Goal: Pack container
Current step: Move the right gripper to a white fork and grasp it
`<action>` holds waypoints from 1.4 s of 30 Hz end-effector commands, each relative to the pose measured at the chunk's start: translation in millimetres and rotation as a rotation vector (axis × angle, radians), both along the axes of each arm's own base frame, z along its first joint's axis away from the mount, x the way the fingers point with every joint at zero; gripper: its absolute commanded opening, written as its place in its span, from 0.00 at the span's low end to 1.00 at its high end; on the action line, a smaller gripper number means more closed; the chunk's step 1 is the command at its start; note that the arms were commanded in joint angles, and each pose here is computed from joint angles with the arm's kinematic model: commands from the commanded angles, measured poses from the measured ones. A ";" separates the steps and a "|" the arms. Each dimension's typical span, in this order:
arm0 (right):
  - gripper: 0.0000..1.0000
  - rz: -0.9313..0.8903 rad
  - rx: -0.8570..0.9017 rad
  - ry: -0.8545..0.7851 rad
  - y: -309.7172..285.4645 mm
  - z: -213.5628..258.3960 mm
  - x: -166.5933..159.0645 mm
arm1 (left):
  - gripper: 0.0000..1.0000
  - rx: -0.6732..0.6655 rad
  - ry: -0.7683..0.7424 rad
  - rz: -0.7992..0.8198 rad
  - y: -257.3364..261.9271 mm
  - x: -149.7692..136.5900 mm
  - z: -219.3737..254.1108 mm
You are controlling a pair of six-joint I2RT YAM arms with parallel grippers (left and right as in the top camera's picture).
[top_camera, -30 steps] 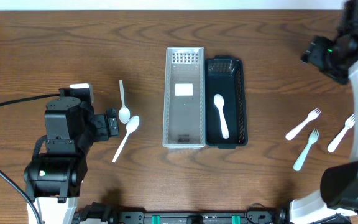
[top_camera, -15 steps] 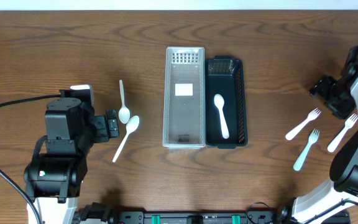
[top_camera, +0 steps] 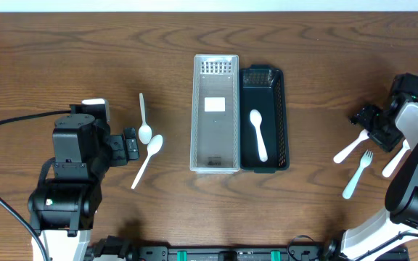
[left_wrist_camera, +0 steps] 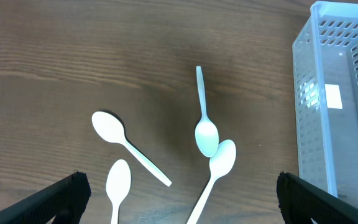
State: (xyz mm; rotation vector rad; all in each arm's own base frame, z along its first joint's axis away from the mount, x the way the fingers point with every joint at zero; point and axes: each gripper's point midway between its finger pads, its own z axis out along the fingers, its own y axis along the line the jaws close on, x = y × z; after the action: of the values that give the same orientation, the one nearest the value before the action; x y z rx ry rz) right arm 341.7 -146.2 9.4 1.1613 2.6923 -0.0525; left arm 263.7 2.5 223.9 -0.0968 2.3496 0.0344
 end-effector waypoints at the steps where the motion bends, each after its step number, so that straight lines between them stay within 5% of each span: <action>1: 0.85 0.017 0.004 0.008 3.8 -5.8 -2.3 | 0.98 -0.004 -0.012 0.013 1.6 0.5 6.1; 21: 0.83 0.022 0.035 0.073 8.1 -29.8 -10.6 | 0.98 -0.003 0.000 0.012 1.7 -1.6 3.9; 32: 0.45 0.022 0.035 0.073 8.3 -29.8 -10.5 | 0.98 -0.003 0.000 0.012 1.7 -1.6 4.0; 42: 0.29 0.024 0.046 0.069 10.2 -29.9 -9.7 | 0.98 -0.003 0.000 0.012 1.7 -1.6 4.0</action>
State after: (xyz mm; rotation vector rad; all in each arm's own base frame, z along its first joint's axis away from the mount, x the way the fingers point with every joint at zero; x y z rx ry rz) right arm 336.8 -146.8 -4.8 1.1498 2.7312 -0.0862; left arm 260.5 2.6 220.8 -0.0964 2.3679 0.0365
